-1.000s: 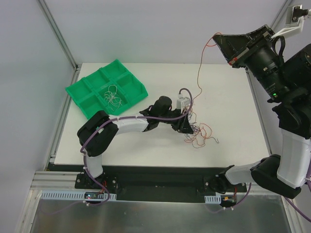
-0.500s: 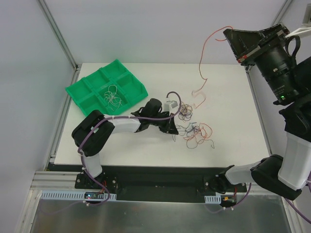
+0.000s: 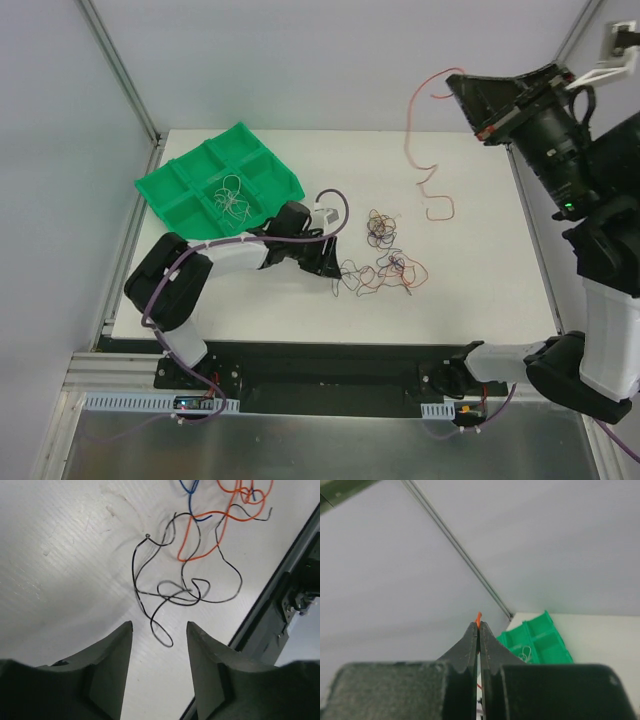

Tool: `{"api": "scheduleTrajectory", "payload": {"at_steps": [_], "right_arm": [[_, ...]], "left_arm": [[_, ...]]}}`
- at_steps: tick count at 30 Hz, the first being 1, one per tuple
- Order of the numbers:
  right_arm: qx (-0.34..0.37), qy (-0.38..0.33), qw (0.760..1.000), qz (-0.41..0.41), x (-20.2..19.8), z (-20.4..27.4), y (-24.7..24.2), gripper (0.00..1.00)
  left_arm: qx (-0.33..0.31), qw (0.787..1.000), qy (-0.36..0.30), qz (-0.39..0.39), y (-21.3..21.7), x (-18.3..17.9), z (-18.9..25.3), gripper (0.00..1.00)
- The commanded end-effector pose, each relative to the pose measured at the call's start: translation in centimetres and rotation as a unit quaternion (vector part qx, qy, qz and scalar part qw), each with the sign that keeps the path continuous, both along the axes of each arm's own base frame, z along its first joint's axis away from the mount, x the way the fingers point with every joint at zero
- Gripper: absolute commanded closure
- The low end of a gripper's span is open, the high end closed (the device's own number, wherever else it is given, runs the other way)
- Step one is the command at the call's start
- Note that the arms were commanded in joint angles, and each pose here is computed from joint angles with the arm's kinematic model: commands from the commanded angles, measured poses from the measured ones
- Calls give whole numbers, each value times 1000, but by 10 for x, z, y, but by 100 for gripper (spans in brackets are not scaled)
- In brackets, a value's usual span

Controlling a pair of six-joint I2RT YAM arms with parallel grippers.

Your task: Untangle the cables

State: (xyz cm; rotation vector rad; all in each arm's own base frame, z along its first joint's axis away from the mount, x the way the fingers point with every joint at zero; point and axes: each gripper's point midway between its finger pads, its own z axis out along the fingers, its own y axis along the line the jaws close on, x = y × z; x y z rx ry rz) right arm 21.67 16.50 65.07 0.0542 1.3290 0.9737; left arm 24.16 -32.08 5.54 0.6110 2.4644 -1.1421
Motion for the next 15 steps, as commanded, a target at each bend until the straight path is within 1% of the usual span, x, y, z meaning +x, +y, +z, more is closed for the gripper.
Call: {"api": "scheduleTrajectory", "payload": {"at_steps": [1,2,4,7,10,12,14,15], "right_arm": [[-45,44,997,41,14,-46,28,100],[-58,53,995,62,13,-58,36,100],[-74,72,991,87,12,-78,47,100],[-86,95,985,116,13,-97,60,100],[-81,111,981,139,14,-105,70,100],[-78,119,978,152,13,-109,76,100],[-74,123,976,164,12,-109,80,99],[-73,126,975,168,12,-109,81,100]], "left_arm": [[-30,998,-54,-13,0,1,66,46],[-41,997,-65,-15,1,-1,81,43],[-71,993,-98,-15,5,-7,118,40],[-119,979,-168,-13,12,-14,178,42],[-167,957,-239,-5,17,-17,231,45],[-200,938,-283,10,21,-17,264,46],[-233,917,-324,14,23,-20,294,42],[-245,908,-339,15,24,-20,306,38]]}}
